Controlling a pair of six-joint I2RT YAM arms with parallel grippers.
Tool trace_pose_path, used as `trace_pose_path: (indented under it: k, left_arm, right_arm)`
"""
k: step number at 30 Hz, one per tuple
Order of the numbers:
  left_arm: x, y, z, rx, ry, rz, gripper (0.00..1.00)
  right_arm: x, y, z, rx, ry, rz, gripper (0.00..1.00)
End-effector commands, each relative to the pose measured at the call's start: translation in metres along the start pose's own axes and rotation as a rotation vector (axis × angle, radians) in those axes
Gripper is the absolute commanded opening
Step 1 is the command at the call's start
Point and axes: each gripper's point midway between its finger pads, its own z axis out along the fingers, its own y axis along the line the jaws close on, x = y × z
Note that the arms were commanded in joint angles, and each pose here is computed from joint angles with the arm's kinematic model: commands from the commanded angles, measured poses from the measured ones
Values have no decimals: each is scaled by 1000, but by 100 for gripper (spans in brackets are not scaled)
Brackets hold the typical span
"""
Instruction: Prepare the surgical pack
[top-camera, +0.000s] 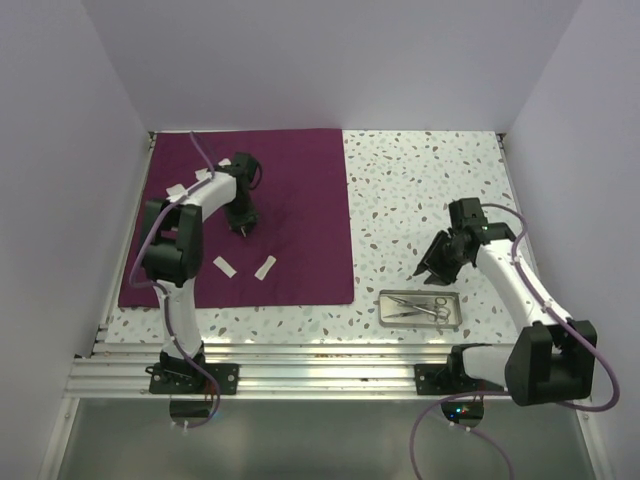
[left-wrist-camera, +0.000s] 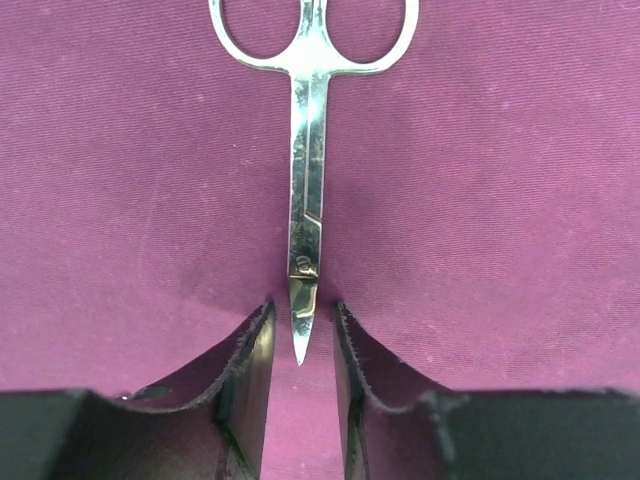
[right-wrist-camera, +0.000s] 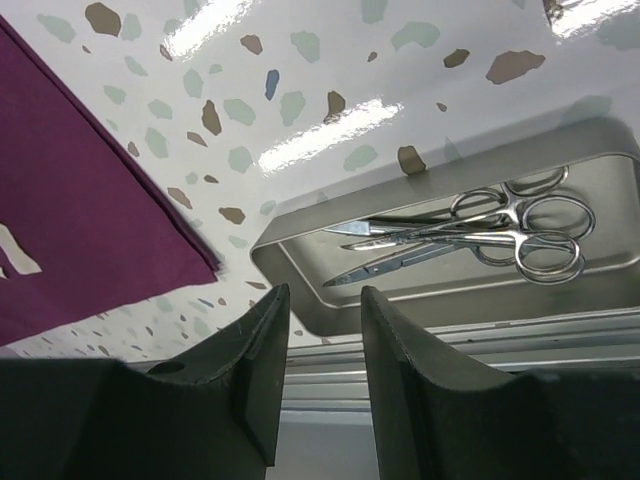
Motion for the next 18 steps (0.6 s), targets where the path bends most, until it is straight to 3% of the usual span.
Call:
trace_pose_path:
  k: [1,10,11,18]
  left_arm:
    - [9,-4,14,24,22,23,31]
    - [5,-11,8,123,2,43,0]
    - [4,-11,4,131,-6,49,0]
    - [17,-16,-16,231,-9,73,0]
  right_arm:
    - [-12,34,-3,-82,-28,-71,38]
    - [13,146,42,-188,49,-304,40]
    - [11,179,36,-260,23,-353,40]
    - [28,289,69,-485,95,-419,48]
